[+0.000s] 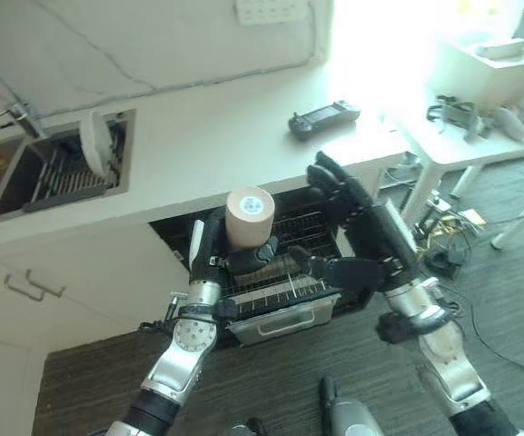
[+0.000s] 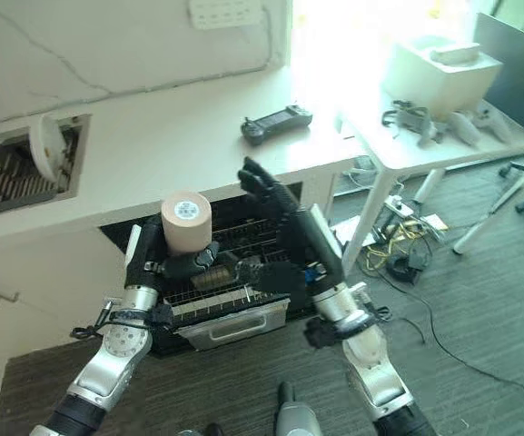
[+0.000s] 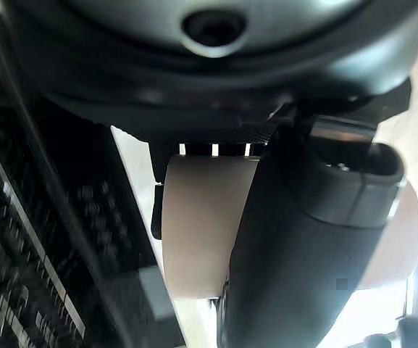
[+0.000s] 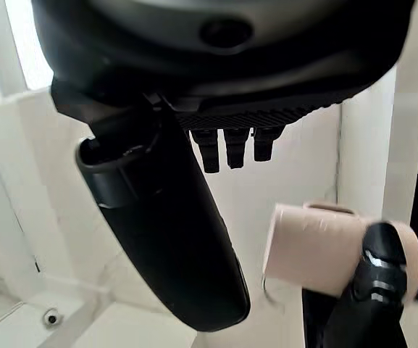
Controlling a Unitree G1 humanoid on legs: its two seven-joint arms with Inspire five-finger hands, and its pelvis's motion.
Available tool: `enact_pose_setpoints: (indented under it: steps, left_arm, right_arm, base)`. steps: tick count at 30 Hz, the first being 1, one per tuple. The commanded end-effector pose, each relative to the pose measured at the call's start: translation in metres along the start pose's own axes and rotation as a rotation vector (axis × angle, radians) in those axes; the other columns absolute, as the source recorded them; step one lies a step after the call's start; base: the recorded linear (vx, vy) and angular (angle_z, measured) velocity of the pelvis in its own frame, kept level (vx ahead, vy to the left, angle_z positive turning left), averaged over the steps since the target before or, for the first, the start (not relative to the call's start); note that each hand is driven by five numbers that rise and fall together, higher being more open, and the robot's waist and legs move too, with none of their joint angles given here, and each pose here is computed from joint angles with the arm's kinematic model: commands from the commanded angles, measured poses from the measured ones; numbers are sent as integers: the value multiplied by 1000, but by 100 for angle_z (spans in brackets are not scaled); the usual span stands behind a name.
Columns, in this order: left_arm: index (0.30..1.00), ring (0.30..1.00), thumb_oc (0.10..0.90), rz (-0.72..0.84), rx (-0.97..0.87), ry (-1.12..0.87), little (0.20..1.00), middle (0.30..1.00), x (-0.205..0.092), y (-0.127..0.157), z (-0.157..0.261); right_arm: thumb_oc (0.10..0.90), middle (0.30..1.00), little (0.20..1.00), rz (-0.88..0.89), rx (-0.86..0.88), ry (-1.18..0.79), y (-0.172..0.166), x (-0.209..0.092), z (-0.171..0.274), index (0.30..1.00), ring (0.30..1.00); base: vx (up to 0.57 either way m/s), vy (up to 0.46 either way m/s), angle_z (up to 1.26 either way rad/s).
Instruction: Place the dishes in the dishwasher.
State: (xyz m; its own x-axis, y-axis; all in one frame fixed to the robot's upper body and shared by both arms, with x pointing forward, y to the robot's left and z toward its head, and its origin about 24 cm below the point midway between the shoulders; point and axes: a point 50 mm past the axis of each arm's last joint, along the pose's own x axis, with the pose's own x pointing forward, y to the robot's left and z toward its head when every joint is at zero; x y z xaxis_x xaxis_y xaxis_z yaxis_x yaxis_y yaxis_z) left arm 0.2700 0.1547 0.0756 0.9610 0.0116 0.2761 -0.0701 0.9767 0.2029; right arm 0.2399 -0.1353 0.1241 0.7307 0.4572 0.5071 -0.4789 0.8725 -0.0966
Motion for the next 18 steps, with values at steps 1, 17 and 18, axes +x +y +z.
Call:
enact_pose_setpoints:
  steps: [1,17,18]
  left_arm:
    - [300,300,400,82,-1,-375,300,300,25,9,58]
    - [300,300,400,82,2,-456,300,300,26,-10,66]
    - [300,300,400,77,1,-456,300,300,26,-11,66]
  right_arm:
    - [800,900,900,-60,42,-169,-7,11,26,900,900]
    - [800,900,900,-61,233,-71,19,64,7,900,900]
    - [800,900,900,-58,236,-64,20,65,6,900,900]
  base:
    - [2,-52,36]
    - [25,-28,12]
    - [0,0,0]
